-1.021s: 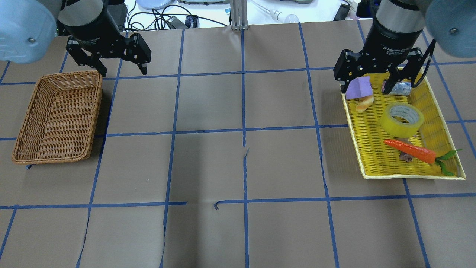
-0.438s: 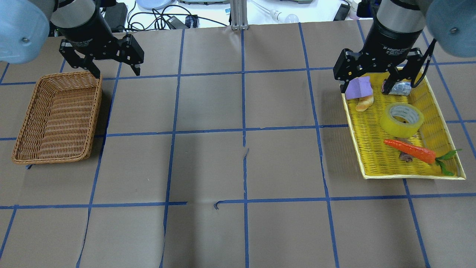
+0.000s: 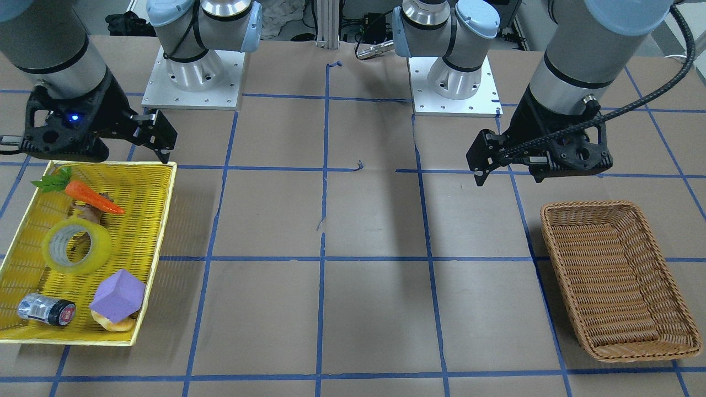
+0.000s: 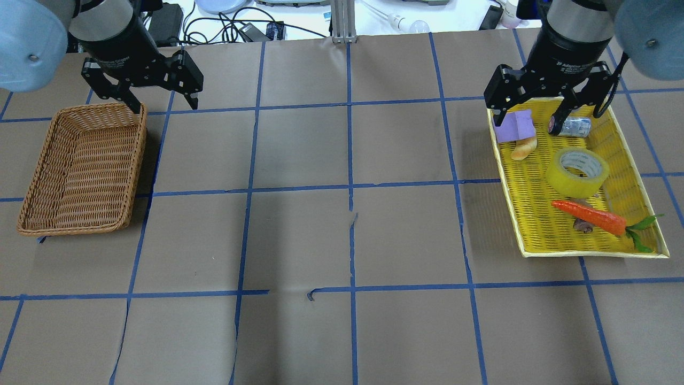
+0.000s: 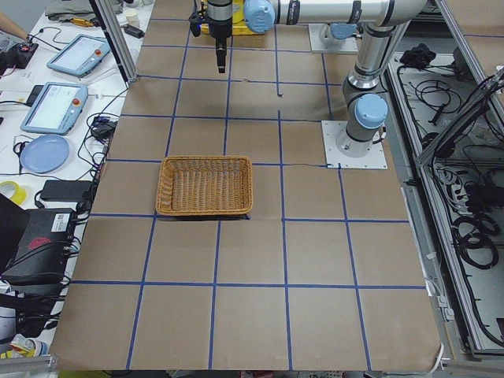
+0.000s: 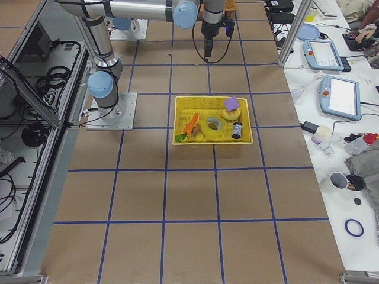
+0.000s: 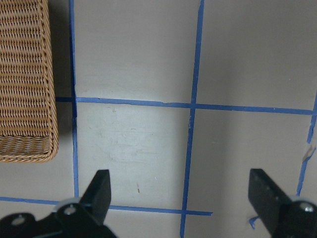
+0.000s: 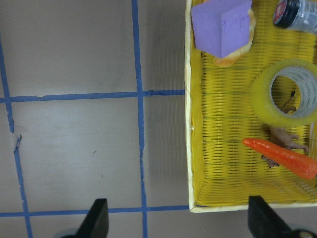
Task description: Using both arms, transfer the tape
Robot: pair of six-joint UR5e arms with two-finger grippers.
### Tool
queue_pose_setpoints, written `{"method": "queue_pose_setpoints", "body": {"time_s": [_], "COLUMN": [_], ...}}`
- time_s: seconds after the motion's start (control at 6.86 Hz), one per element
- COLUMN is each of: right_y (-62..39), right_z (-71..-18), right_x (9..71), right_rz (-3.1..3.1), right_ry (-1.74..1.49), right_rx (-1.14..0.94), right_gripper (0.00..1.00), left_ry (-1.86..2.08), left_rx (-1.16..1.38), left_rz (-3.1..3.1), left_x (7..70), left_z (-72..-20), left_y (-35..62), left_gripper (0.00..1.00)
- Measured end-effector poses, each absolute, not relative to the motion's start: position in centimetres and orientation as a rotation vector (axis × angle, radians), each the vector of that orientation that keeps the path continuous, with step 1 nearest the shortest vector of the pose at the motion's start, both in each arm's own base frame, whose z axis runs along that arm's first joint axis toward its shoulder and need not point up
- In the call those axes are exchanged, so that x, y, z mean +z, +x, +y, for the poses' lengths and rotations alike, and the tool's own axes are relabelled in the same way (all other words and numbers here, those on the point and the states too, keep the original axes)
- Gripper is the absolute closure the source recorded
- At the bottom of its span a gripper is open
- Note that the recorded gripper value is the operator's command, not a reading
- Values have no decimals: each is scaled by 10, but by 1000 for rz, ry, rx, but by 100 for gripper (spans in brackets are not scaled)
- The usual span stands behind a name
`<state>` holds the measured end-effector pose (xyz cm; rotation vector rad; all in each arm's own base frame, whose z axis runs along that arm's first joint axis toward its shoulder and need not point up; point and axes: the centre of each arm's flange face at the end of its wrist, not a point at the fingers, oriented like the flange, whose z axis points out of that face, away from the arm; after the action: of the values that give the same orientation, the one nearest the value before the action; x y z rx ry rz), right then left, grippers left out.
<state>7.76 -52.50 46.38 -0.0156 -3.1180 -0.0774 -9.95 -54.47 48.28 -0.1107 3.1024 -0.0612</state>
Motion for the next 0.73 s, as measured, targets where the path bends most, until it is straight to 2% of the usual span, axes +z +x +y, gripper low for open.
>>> {"method": "queue_pose_setpoints", "body": {"time_s": [0.44,0.73], "right_y": [-29,-63], "right_z": [-569,-589], "right_x": [402,324], "right_rz": [-3095,-3066], "right_ry": [390,462], "right_rx": [-32,-12], "right_gripper": [0,0], "left_ry": [-112,-110], "left_rx": [-67,-74], "left_rz": [3102,3104], "left_x": [484,485], "left_z": [-544,-544], "left_y": [-99,-100], "left_gripper": [0,0]}}
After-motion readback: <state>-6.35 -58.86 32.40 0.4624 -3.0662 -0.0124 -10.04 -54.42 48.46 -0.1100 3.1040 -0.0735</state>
